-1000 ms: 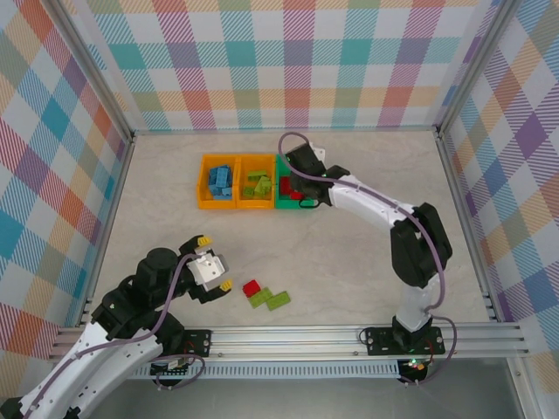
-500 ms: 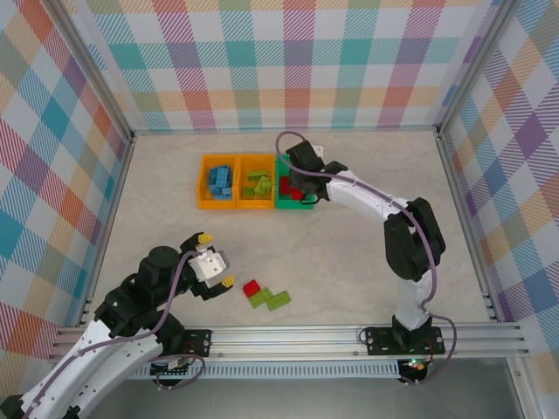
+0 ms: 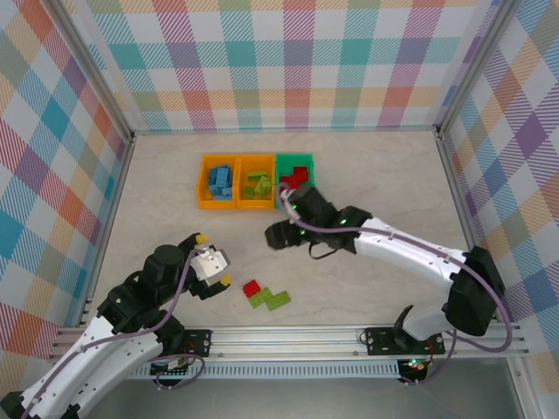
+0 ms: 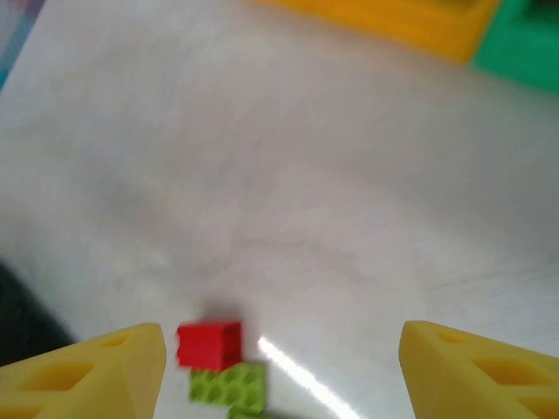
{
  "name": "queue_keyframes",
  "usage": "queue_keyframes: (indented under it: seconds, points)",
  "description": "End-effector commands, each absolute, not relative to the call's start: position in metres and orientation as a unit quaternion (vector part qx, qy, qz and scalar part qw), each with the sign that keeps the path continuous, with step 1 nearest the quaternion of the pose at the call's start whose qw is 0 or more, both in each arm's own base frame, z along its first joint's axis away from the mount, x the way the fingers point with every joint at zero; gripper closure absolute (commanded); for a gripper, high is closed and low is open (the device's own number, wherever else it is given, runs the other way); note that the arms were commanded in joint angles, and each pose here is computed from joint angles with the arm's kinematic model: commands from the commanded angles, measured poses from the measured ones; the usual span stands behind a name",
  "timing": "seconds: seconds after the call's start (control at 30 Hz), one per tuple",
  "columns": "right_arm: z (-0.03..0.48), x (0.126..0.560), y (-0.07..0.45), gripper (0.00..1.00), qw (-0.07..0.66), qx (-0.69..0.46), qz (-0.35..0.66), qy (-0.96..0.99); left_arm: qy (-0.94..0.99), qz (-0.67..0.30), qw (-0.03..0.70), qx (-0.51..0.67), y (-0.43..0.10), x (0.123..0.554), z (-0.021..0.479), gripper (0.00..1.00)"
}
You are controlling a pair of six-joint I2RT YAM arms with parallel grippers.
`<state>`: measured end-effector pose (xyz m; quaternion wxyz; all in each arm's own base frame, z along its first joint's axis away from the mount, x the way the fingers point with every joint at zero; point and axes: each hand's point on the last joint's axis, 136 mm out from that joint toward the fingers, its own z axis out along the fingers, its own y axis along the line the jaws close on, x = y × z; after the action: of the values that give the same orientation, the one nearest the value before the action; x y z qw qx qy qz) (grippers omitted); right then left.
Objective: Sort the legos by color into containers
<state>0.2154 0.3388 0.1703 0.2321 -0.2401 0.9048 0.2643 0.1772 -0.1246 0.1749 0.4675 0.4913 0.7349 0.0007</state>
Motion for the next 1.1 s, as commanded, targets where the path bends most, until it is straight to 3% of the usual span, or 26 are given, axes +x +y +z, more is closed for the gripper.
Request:
queue_keyframes:
  seconds: [0.0, 0.17, 0.37, 0.73, 1.07]
  points:
    - [0.131, 0.167, 0.363, 0.26, 0.160, -0.276, 0.262, 0.911, 0.753, 0.069, 0.460, 0.466, -0.100, 0.186, 0.180, 0.00]
    - [0.085, 0.139, 0.396, 0.19, 0.140, -0.323, 0.233, 0.906, 0.760, 0.057, 0.421, 0.491, -0.101, 0.177, 0.161, 0.00]
    - [0.041, 0.137, 0.418, 0.21, 0.132, -0.347, 0.211, 0.904, 0.789, 0.085, 0.340, 0.505, -0.091, 0.178, 0.139, 0.00]
    - [0.034, 0.145, 0.420, 0.65, 0.155, -0.310, 0.225, 0.910, 0.775, 0.047, 0.391, 0.495, -0.100, 0.175, 0.147, 0.00]
    - [0.094, 0.195, 0.397, 0.69, 0.202, -0.232, 0.303, 0.902, 0.735, -0.037, 0.429, 0.524, -0.130, 0.163, 0.159, 0.00]
